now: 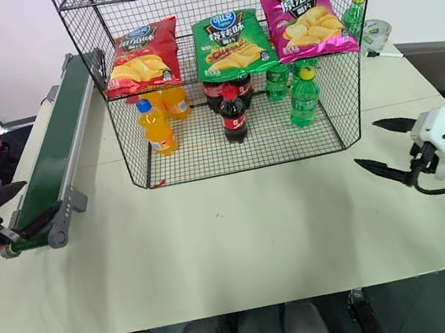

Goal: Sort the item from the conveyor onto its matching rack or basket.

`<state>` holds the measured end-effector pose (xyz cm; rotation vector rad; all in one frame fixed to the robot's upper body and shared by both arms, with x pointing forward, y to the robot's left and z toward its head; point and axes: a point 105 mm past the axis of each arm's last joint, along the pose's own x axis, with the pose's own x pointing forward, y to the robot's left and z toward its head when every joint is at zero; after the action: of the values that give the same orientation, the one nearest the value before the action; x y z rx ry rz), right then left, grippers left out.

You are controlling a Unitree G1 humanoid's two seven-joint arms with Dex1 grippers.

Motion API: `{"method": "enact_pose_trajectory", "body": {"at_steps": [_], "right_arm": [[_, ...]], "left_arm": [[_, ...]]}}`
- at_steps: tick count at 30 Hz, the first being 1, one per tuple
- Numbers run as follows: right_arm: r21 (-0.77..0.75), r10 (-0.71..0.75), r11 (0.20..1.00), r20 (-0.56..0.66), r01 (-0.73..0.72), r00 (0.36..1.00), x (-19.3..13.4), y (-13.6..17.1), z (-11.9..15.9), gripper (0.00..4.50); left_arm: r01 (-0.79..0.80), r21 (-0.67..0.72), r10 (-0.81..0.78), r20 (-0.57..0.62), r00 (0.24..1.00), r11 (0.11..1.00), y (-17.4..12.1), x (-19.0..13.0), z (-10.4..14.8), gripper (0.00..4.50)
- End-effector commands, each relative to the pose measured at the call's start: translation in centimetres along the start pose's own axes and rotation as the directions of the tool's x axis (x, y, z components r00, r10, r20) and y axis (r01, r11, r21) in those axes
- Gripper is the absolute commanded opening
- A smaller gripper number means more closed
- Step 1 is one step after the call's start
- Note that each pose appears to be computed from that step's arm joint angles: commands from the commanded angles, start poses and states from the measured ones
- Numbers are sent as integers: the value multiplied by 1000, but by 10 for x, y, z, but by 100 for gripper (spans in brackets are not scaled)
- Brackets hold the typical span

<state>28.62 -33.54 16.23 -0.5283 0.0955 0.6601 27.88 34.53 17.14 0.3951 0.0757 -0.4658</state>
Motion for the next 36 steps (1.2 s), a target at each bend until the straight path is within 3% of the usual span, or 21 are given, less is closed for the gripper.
{"method": "enact_pose_trajectory", "body": {"at_steps": [1,7,13,26,36], "right_arm": [[-55,-43,997,19,44,999,-14,-17,14,450],[-71,-73,995,-1,72,997,-23,-25,15,450],[-55,-80,995,2,80,997,-19,-25,13,450],[-43,-23,999,103,28,994,17,-5,29,450],[-19,-4,1000,144,7,990,28,5,33,450]], "left_arm": [[-33,62,32,16,999,998,18,-9,6,444],[-12,77,14,-24,1000,997,29,-12,-2,444],[-20,13,20,36,999,1000,40,-19,3,444],[2,76,-10,111,994,997,20,-10,5,444],[35,39,-40,142,989,999,10,-3,11,444]]}}
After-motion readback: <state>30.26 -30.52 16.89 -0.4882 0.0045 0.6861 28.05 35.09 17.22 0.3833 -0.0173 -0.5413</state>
